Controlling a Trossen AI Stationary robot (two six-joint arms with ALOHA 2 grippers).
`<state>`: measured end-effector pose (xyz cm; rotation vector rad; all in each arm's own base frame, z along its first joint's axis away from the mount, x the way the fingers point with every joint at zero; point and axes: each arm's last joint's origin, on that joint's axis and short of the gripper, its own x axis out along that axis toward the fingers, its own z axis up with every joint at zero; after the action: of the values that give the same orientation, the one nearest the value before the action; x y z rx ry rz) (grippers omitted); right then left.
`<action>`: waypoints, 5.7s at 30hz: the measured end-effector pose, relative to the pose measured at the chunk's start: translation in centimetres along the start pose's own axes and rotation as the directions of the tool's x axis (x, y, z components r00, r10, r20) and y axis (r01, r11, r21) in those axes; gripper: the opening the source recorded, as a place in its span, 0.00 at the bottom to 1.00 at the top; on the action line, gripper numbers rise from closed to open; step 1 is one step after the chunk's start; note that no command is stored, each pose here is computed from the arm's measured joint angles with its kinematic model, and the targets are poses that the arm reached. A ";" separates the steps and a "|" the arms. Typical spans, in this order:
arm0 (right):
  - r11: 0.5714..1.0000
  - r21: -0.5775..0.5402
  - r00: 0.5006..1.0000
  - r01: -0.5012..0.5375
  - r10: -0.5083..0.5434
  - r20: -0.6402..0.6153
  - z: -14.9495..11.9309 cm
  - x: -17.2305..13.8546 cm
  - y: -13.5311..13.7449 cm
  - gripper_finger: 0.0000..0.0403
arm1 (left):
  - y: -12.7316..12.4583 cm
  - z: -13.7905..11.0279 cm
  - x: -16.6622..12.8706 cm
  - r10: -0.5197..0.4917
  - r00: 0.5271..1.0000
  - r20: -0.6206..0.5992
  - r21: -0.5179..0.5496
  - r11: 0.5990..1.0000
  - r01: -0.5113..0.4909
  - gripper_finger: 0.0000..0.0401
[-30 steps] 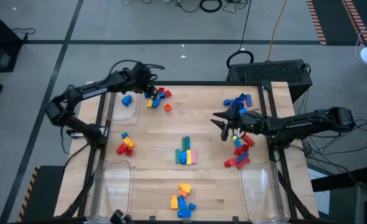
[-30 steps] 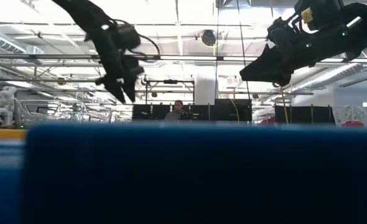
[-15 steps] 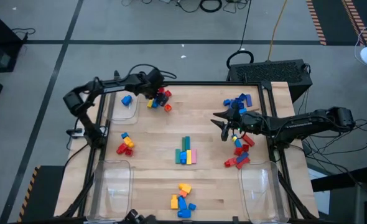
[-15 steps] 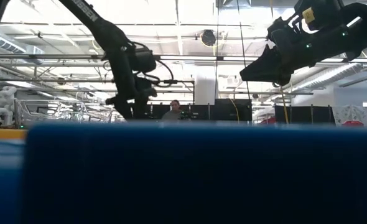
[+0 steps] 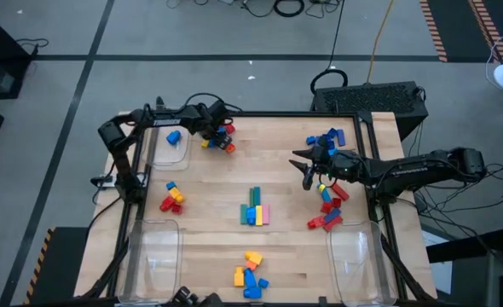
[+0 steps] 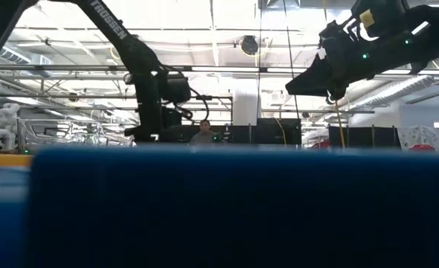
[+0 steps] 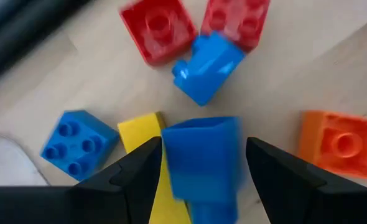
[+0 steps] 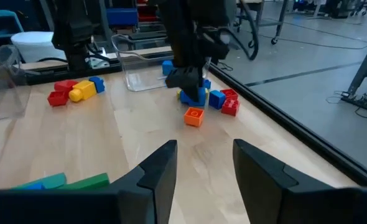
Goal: Sort blocks by size
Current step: Put the blue one stud game piece into the top left transparent bin, then put the yellow one stud game piece into the top left transparent bin
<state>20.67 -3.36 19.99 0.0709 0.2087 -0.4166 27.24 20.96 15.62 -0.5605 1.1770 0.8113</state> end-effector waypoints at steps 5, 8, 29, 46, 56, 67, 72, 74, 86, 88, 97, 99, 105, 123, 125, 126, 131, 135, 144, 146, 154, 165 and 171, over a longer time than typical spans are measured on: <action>1.000 -0.004 1.000 0.011 -0.011 0.002 0.0 0.1 -0.2 0.35 | -0.1 -0.1 0.4 0.007 1.000 -0.009 0.002 1.000 -0.007 0.59; 1.000 -0.003 1.000 0.015 -0.015 0.002 0.0 0.1 -0.3 0.35 | -0.2 -0.1 0.4 0.007 1.000 -0.009 0.007 1.000 -0.007 0.58; 1.000 -0.006 1.000 0.016 -0.016 0.004 0.1 0.1 -0.3 0.35 | -0.2 -0.2 -2.7 0.037 0.997 -0.070 0.037 0.999 -0.034 0.36; 1.000 0.004 1.000 0.014 -0.014 0.025 0.3 0.1 -0.3 0.35 | 1.7 -0.8 -11.8 0.102 0.991 0.086 -0.008 0.995 -0.102 0.36; 1.000 -0.011 0.999 0.015 -0.014 0.031 0.3 0.1 -0.3 0.35 | 3.7 -2.9 -14.1 0.226 0.974 0.011 -0.068 0.972 -0.225 0.36; 1.000 -0.015 1.000 0.015 -0.015 0.020 0.2 0.1 -0.3 0.35 | 6.1 -6.9 -12.6 0.261 0.961 -0.095 -0.154 0.950 -0.273 0.36; 1.000 -0.015 1.000 0.015 -0.015 0.021 0.2 0.1 -0.3 0.35 | 6.5 -8.5 -11.5 0.236 0.963 -0.131 -0.183 0.949 -0.258 0.36; 1.000 -0.015 1.000 0.015 -0.015 0.021 0.2 0.1 -0.3 0.35 | 6.4 -8.8 -10.9 0.220 0.967 -0.131 -0.194 0.951 -0.243 0.36; 1.000 0.016 0.999 0.010 -0.011 0.039 0.4 0.1 -0.3 0.37 | 6.4 -10.1 -9.1 0.191 0.965 -0.179 -0.201 0.953 -0.226 0.56; 1.000 0.015 0.999 0.007 -0.008 0.039 0.4 0.0 -0.2 0.37 | 6.4 -10.1 -9.1 0.187 0.966 -0.180 -0.202 0.954 -0.222 0.57; 1.000 0.025 0.999 0.007 -0.008 0.037 0.4 0.1 -0.2 0.37 | 5.9 -10.4 -11.3 0.139 0.986 -0.096 -0.195 0.968 -0.156 0.58; 0.999 0.032 0.999 0.007 -0.008 0.037 0.4 0.1 -0.2 0.37 | 5.6 -10.7 -12.2 0.107 0.992 -0.064 -0.188 0.975 -0.118 0.58; 0.999 0.033 0.999 0.007 -0.008 0.037 0.4 0.1 -0.2 0.37 | 4.4 -12.5 -14.5 -0.017 0.999 -0.028 -0.186 0.983 0.012 0.58; 0.999 0.034 0.999 0.004 -0.005 0.038 0.4 0.1 -0.2 0.37 | -1.3 -16.5 -17.0 -0.234 0.970 -0.063 0.175 0.954 0.242 0.58; 0.999 0.035 0.999 0.003 -0.005 0.042 0.4 0.1 -0.2 0.37 | -1.7 -16.7 -17.0 -0.238 0.968 -0.078 0.120 0.962 0.247 0.58; 0.999 0.036 0.999 0.003 -0.004 0.044 0.5 0.1 -0.2 0.37 | -1.9 -16.8 -16.9 -0.244 0.966 -0.089 0.090 0.964 0.252 0.58; 0.999 0.036 0.999 0.003 -0.004 0.044 0.5 0.1 -0.2 0.37 | -2.9 -17.5 -16.9 -0.254 0.958 -0.135 -0.044 0.967 0.250 0.58; 0.999 0.036 0.999 0.003 -0.004 0.044 0.5 0.1 -0.2 0.37 | -3.9 -18.2 -16.4 -0.228 0.960 -0.161 -0.115 0.971 0.211 0.58; 0.999 0.032 1.000 0.005 -0.006 0.021 0.2 0.1 -0.2 0.37 | -5.4 -19.5 -14.4 -0.136 0.962 -0.236 -0.380 0.924 0.037 0.58; 0.999 0.032 1.000 0.005 -0.006 0.019 0.2 0.1 -0.2 0.37 | -5.7 -19.6 -14.2 -0.125 0.960 -0.251 -0.397 0.918 0.015 0.58; 1.000 0.014 1.000 0.011 -0.010 -0.028 -0.3 0.1 -0.3 0.37 | -6.2 -20.1 -12.9 0.016 0.951 -0.308 -0.427 0.891 -0.154 0.58; 1.000 0.001 0.997 0.014 -0.014 -0.074 -0.7 0.0 -0.3 0.37 | -7.2 -20.0 -11.1 0.097 0.933 -0.347 -0.434 0.865 -0.252 0.58; 1.000 -0.005 0.997 -0.003 0.003 -0.081 -0.8 -0.1 0.1 0.37 | -7.0 -20.7 -9.5 0.117 0.907 -0.405 -0.438 0.846 -0.305 0.58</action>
<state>20.48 -3.20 19.21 0.0831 0.2894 -0.4106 19.30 -1.30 18.16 -1.0525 1.3937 1.2593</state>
